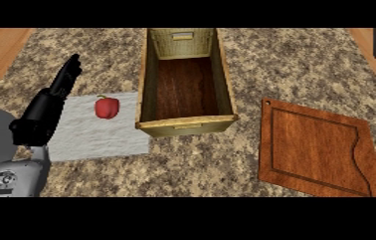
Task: Pick the sweet potato from the cutting board and place it in the basket
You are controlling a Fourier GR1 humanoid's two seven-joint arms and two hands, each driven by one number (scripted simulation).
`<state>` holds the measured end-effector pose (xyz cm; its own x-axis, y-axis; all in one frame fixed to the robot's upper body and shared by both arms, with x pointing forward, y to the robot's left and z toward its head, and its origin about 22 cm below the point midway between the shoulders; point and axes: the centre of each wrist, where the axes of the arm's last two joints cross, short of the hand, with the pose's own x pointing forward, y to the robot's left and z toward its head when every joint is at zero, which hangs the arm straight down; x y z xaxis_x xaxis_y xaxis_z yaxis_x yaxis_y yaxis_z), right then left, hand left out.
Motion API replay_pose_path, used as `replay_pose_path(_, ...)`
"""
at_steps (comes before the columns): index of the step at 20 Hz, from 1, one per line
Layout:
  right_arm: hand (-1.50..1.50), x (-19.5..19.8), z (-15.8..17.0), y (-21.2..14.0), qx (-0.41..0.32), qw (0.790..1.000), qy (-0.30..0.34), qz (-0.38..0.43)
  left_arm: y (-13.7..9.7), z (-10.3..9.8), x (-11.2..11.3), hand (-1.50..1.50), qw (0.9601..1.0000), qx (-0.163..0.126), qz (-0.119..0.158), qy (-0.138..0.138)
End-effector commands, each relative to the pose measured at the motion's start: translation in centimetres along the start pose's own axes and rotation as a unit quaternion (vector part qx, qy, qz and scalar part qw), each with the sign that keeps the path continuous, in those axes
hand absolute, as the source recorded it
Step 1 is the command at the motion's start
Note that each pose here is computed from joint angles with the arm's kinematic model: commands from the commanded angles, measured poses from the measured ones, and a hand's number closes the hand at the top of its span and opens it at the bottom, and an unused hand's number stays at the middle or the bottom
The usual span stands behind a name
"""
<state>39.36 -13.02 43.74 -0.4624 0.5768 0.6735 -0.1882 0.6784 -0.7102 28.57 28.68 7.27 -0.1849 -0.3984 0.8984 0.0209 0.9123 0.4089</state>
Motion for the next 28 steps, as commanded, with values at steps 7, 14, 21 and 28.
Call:
replay_pose_path(7, 1.50, 3.6, -3.1, 5.4, 0.101, 0.992, 0.064, 0.030, 0.1, -0.4, -0.5, 0.00, 1.0000, 0.008, -0.002, -0.003)
replay_pose_path(14, 1.50, 3.2, -3.0, 8.1, 0.124, 0.970, 0.105, 0.178, 0.0, -0.6, -0.8, 0.00, 1.0000, 0.007, 0.004, 0.001)
replay_pose_path(21, 1.50, 2.0, -3.2, 8.2, 0.153, 0.954, 0.100, 0.238, 0.6, -0.3, -0.9, 0.00, 1.0000, -0.001, -0.001, 0.004)
replay_pose_path(28, -1.50, -0.3, -3.7, 8.9, 0.195, 0.963, 0.103, 0.155, 1.7, -1.1, 0.1, 0.00, 1.0000, 0.005, -0.002, -0.001)
